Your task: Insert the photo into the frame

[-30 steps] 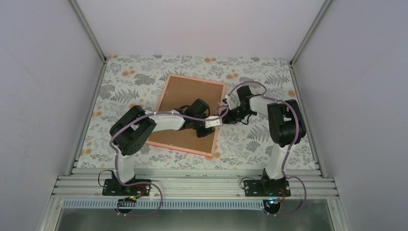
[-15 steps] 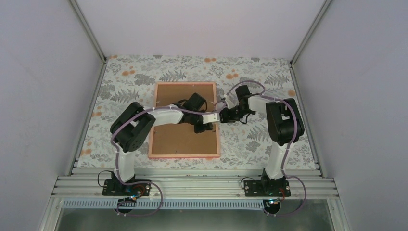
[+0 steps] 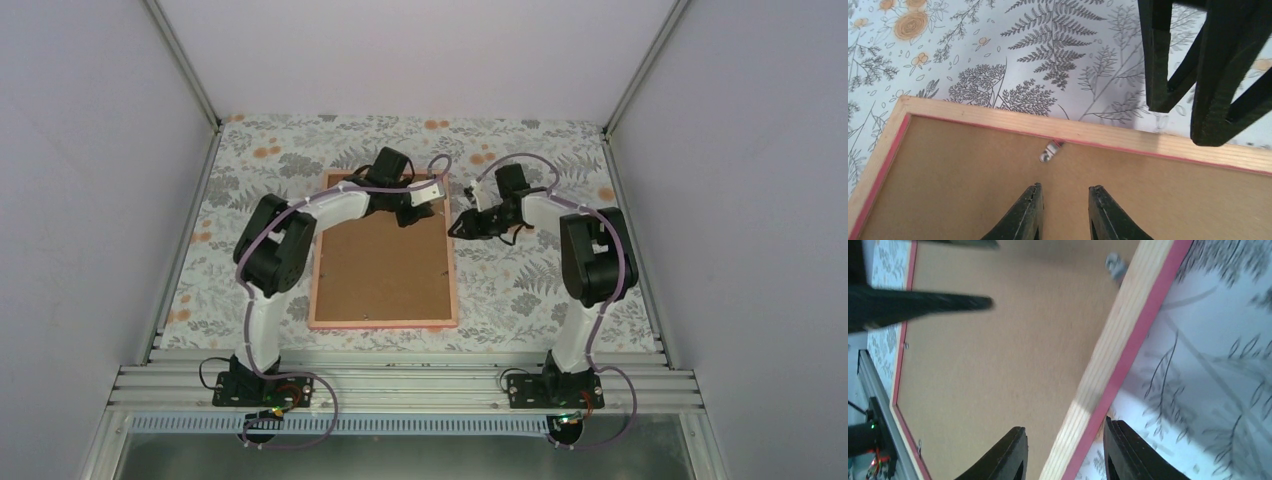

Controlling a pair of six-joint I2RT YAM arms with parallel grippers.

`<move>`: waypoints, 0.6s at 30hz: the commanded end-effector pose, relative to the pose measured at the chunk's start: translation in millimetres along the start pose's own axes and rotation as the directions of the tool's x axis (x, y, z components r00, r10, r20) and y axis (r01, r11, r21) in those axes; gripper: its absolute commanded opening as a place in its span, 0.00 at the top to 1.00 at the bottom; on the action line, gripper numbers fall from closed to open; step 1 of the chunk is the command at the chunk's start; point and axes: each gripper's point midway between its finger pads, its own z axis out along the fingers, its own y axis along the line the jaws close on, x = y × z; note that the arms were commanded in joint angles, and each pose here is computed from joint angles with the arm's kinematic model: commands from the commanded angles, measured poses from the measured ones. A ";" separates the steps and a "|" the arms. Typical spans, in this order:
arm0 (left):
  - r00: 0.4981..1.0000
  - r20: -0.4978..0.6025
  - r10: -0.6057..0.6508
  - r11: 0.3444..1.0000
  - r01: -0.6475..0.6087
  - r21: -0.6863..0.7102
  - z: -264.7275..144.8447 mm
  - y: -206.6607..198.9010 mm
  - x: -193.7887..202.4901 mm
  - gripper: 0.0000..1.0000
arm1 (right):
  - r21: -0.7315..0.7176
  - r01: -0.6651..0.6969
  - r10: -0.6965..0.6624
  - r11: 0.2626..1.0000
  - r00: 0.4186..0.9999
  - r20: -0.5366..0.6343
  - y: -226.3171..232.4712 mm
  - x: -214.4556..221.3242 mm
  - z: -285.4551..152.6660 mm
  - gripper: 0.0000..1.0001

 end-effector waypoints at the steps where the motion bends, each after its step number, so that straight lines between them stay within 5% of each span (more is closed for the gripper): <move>1: 0.999 -0.032 0.037 0.999 -0.036 0.016 24.5 11.0 8.3 0.75 | 0.030 0.007 -0.009 1.000 0.997 0.070 -9.8 -31.4 1.9 0.62; 18: 0.985 -0.151 0.078 0.997 -0.075 0.028 73.5 13.2 42.0 0.78 | 0.017 -0.078 0.078 0.997 0.997 0.024 -28.5 -17.2 26.2 0.71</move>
